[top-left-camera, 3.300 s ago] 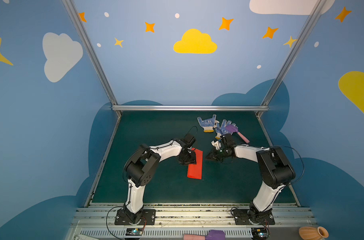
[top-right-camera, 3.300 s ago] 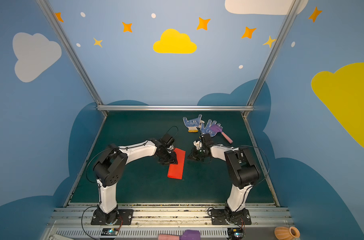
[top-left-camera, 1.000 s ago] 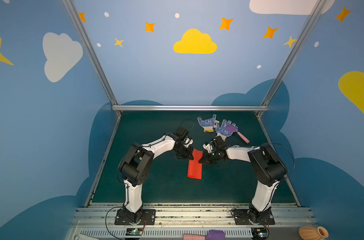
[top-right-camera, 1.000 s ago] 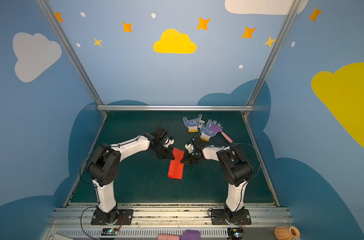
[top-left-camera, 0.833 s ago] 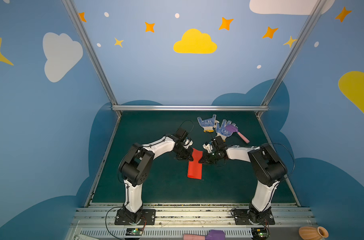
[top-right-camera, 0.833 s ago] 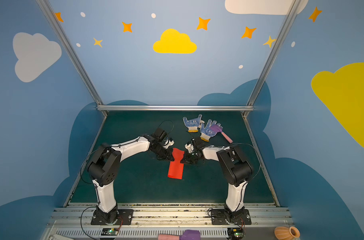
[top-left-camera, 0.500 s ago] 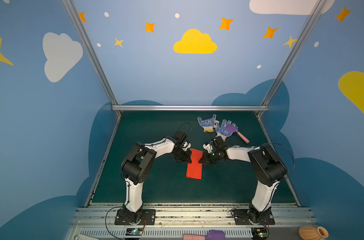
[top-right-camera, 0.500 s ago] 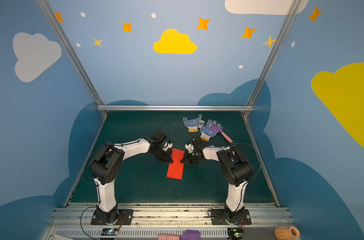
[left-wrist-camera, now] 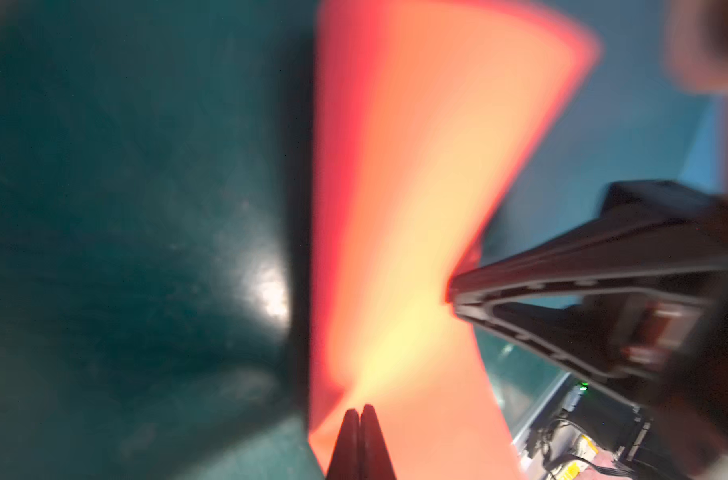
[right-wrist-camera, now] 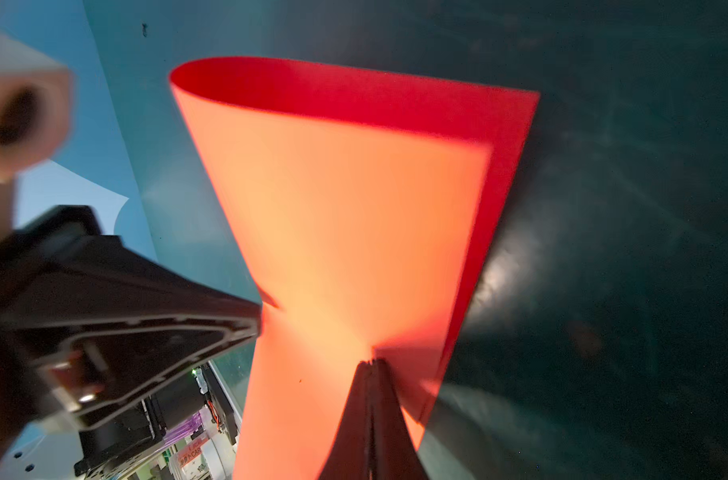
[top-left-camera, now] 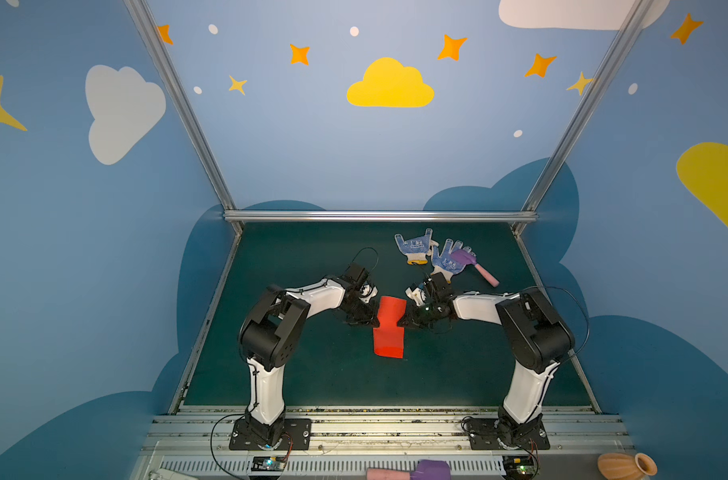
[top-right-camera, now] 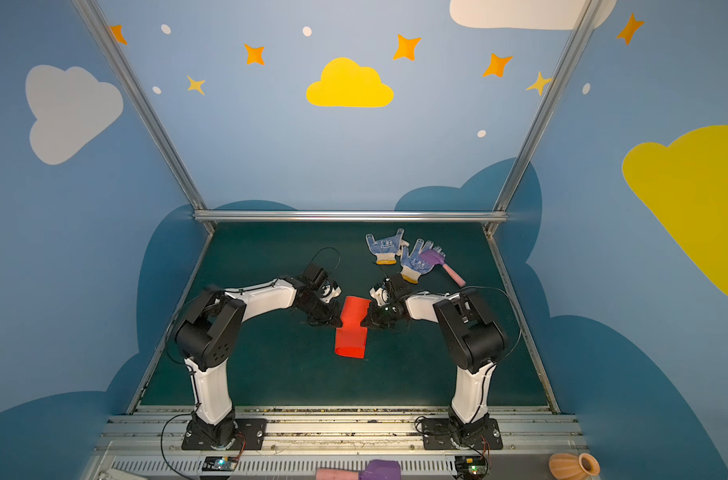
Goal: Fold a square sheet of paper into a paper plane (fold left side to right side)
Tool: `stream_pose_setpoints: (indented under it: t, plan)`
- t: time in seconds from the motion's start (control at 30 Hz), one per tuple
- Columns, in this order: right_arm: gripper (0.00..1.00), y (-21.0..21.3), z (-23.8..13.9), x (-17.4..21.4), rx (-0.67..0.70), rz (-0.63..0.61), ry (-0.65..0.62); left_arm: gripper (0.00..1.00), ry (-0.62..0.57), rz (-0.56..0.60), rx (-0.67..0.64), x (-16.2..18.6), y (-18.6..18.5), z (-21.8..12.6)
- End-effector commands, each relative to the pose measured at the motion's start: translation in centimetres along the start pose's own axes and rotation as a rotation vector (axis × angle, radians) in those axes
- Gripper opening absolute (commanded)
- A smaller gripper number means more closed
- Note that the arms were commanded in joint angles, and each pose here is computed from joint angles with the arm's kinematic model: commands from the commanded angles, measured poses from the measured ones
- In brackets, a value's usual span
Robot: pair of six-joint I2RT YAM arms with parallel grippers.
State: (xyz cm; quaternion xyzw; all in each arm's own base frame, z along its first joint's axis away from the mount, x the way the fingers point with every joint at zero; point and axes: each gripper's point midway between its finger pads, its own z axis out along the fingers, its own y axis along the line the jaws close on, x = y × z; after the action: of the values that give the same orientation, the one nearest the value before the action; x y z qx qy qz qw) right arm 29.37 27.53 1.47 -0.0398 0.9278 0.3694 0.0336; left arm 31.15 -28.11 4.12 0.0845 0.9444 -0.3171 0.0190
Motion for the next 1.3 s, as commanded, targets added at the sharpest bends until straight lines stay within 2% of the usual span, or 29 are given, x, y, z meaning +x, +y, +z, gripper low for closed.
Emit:
stream_pose_setpoints:
  t: [0.0, 0.2, 0.43, 0.63, 0.8, 0.9, 1.07, 1.27]
  plan:
    - [0.00, -5.3, 1.1, 2.8, 0.172, 0.083, 0.068, 0.03, -0.054, 0.061, 0.066, -2.0, -2.8, -2.0]
    - [0.00, -5.3, 1.1, 2.8, 0.173, 0.082, 0.071, 0.03, -0.015, 0.059, 0.048, -2.8, -2.0, -0.3]
    - [0.00, -5.6, 1.0, 3.0, 0.182, 0.081, 0.074, 0.03, -0.002, 0.005, -0.005, -3.8, 1.9, 1.7]
    - [0.00, -5.8, 1.0, 3.1, 0.184, 0.082, 0.079, 0.03, 0.000, -0.076, -0.071, -3.5, 5.6, 1.9]
    - [0.00, -6.0, 1.1, 3.1, 0.191, 0.082, 0.084, 0.03, -0.067, -0.107, -0.121, -3.9, 7.3, 0.2]
    - [0.00, -6.1, 1.1, 3.1, 0.192, 0.082, 0.086, 0.03, -0.114, -0.086, -0.107, -4.9, 6.3, -1.4]
    - [0.00, -6.2, 1.0, 3.1, 0.192, 0.082, 0.087, 0.03, -0.166, 0.014, -0.018, -6.1, 1.8, -3.3]
    - [0.00, -6.3, 1.1, 3.0, 0.195, 0.085, 0.090, 0.03, -0.111, 0.083, 0.004, -6.5, -0.9, -1.4]
